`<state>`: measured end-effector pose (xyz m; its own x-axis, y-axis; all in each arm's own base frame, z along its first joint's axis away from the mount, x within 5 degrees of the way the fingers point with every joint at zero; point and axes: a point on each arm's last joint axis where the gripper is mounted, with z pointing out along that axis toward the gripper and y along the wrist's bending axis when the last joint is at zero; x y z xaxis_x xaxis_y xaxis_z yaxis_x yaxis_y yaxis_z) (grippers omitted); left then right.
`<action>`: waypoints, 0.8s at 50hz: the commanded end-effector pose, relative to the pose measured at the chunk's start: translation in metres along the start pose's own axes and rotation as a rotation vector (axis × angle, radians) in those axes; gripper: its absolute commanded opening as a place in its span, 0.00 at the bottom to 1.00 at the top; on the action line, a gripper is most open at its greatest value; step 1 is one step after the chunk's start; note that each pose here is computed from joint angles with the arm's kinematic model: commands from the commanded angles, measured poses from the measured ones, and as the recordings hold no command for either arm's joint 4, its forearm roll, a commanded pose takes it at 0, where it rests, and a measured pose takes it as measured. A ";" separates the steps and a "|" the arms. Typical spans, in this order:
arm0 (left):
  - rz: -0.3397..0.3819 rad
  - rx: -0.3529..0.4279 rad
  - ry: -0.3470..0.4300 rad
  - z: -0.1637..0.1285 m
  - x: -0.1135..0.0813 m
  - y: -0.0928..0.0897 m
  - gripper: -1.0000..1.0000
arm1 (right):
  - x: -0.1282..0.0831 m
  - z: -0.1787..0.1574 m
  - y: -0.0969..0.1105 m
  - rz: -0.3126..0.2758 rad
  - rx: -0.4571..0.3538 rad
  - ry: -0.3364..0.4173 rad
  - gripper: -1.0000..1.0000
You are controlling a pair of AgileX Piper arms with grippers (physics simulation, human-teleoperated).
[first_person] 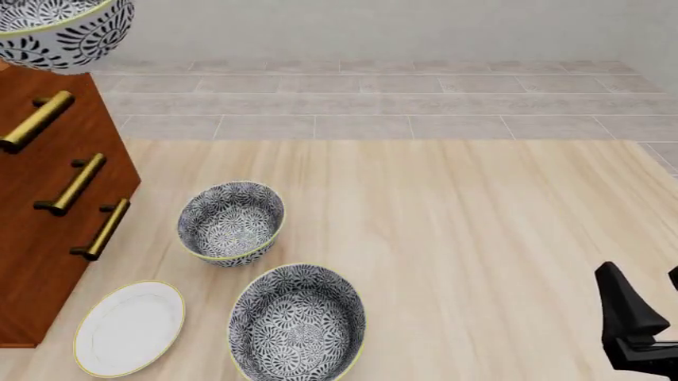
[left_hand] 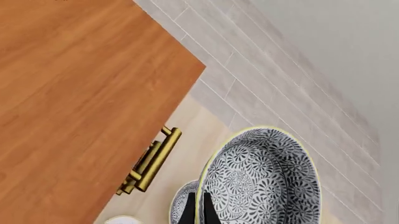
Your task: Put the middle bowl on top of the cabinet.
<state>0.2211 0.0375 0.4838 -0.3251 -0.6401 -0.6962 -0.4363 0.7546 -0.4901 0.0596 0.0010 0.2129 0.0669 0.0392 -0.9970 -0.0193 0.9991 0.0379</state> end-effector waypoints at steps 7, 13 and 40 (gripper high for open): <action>-0.077 -0.051 -0.047 -0.006 -0.011 0.015 0.00 | 0.000 0.000 0.000 -0.004 0.000 0.001 1.00; -0.098 -0.070 -0.062 -0.008 -0.016 0.019 0.00 | 0.000 0.000 0.000 -0.005 0.000 0.001 1.00; -0.143 -0.171 -0.150 -0.027 -0.044 0.039 0.00 | 0.000 0.001 0.000 -0.009 0.001 0.002 1.00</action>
<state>0.2045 0.0811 0.4986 -0.1717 -0.7015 -0.6917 -0.5829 0.6383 -0.5027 0.0597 0.0010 0.2127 0.0652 0.0316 -0.9974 -0.0185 0.9994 0.0304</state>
